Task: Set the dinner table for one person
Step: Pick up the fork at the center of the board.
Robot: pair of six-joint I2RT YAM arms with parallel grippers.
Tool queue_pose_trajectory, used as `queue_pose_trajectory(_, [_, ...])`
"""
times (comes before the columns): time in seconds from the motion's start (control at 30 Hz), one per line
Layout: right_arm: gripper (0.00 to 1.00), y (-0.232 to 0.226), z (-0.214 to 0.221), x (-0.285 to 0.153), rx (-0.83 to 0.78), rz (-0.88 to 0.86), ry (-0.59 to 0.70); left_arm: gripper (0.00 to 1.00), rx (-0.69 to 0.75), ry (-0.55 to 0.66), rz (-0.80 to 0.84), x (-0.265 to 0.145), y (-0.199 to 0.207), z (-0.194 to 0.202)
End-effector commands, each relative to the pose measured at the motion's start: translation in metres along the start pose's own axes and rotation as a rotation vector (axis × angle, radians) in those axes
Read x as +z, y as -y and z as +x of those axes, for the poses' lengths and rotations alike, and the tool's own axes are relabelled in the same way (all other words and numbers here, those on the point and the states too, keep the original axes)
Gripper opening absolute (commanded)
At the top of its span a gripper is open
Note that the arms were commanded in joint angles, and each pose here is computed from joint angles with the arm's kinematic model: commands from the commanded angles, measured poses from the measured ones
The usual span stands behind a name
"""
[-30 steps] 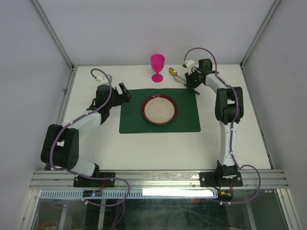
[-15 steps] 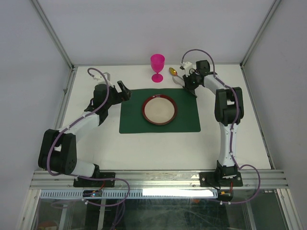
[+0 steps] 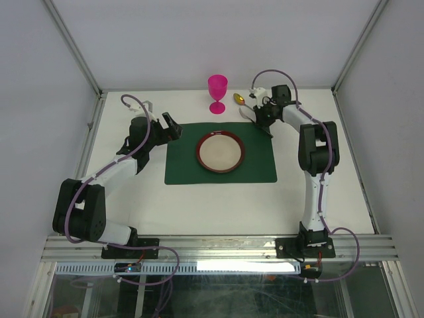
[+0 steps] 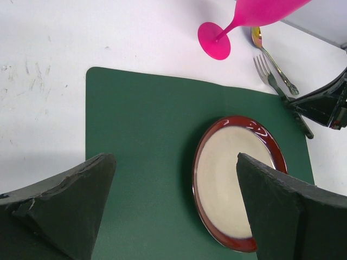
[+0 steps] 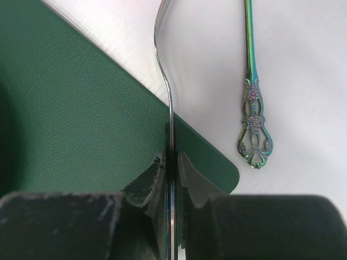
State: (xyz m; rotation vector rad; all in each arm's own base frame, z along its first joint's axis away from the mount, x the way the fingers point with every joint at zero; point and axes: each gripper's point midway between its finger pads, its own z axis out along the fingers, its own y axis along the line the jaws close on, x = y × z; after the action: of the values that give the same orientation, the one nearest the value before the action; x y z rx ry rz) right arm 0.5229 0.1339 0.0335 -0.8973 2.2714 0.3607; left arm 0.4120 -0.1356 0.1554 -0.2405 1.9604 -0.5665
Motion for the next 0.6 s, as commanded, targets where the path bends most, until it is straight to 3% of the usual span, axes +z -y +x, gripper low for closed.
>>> queue_pose_trajectory(0.0, [0.09,0.005,-0.051,-0.037,-0.036,0.064,0.12,0.99,-0.009,0.074,0.047,-0.007,0.012,-0.023])
queue_pose_trajectory(0.33, [0.08,0.011,-0.071,-0.065,-0.026,0.135,0.161,0.99,-0.002,0.085,0.037,-0.008,0.011,-0.025])
queue_pose_trajectory(0.57, [0.06,0.005,-0.084,-0.084,0.076,0.152,0.19,0.99,0.0,0.098,0.035,-0.01,0.012,-0.029])
